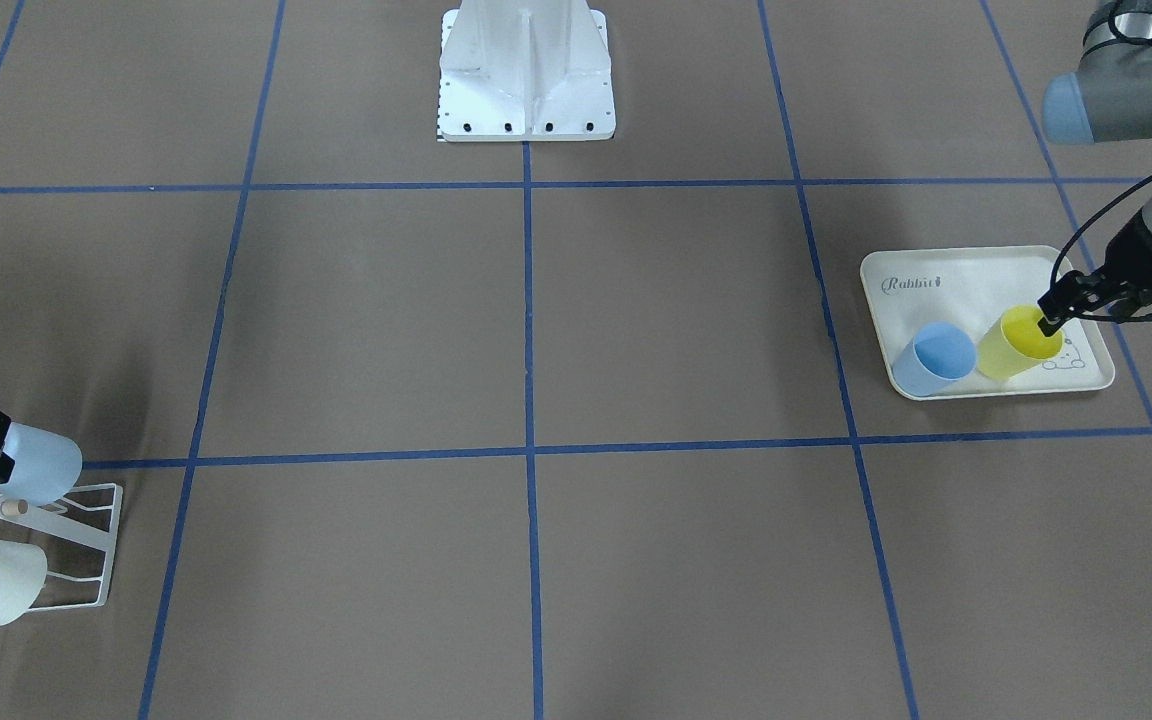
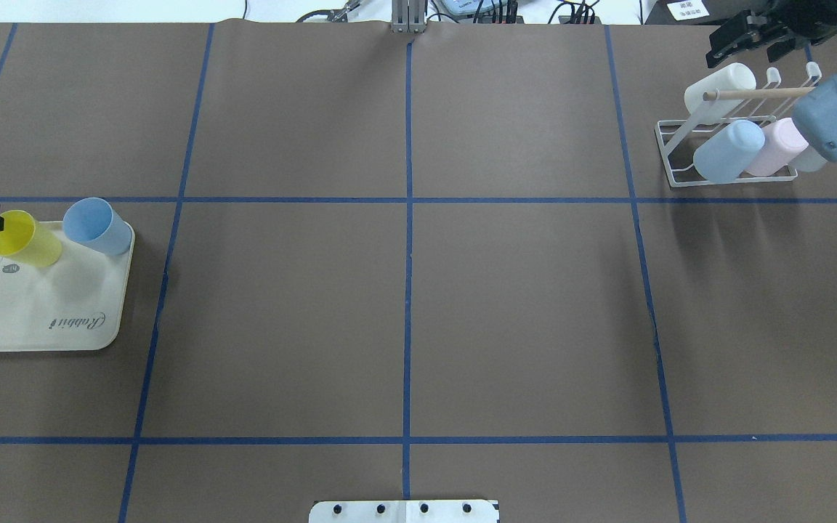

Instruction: Transfer IKEA cup to right arm and place on rack

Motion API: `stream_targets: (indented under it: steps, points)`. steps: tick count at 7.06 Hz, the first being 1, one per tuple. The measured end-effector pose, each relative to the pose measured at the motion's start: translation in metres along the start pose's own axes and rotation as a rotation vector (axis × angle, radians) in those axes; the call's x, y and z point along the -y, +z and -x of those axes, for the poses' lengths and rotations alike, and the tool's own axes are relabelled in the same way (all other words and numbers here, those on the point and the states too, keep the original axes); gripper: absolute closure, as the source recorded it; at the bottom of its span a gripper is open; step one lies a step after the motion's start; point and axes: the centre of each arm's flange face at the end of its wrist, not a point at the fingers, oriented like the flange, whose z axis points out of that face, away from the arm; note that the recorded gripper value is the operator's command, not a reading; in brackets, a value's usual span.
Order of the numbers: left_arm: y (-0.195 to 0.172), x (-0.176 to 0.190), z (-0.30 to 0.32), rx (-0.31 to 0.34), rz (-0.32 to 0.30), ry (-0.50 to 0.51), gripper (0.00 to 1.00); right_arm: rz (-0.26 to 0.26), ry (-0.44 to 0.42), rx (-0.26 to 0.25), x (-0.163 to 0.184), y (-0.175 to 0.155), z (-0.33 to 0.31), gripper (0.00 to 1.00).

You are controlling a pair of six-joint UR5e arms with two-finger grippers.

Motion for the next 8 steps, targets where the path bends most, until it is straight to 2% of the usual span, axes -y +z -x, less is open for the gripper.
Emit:
stream_targets:
  steps: [1, 2, 3, 4, 6, 7, 8]
  points:
    - [0.008, -0.001, 0.001, -0.002, 0.005, 0.002, 0.23, 0.002, 0.000, 0.000, -0.002, -0.004, 0.003, 0.02]
    - [0.013, -0.001, 0.002, -0.005, 0.006, 0.003, 0.65, 0.002, 0.000, 0.001, -0.002, -0.005, 0.005, 0.02]
    - [0.017, -0.002, 0.003, -0.015, 0.021, 0.000, 0.89, 0.004, -0.001, 0.001, -0.003, -0.005, 0.006, 0.02]
    - [0.021, -0.006, 0.004, -0.040, 0.056, -0.003, 1.00, 0.006, -0.003, 0.001, -0.004, -0.003, 0.008, 0.02]
    - [0.022, -0.012, -0.001, -0.102, 0.124, -0.008, 1.00, 0.010, -0.006, 0.000, -0.005, 0.000, 0.011, 0.02]
    - [0.014, -0.012, -0.003, -0.132, 0.137, -0.007, 1.00, 0.012, -0.007, 0.000, -0.005, 0.001, 0.012, 0.02]
    - [-0.001, -0.006, 0.006, -0.150, 0.120, -0.020, 1.00, 0.011, -0.009, -0.001, -0.004, 0.002, 0.013, 0.02]
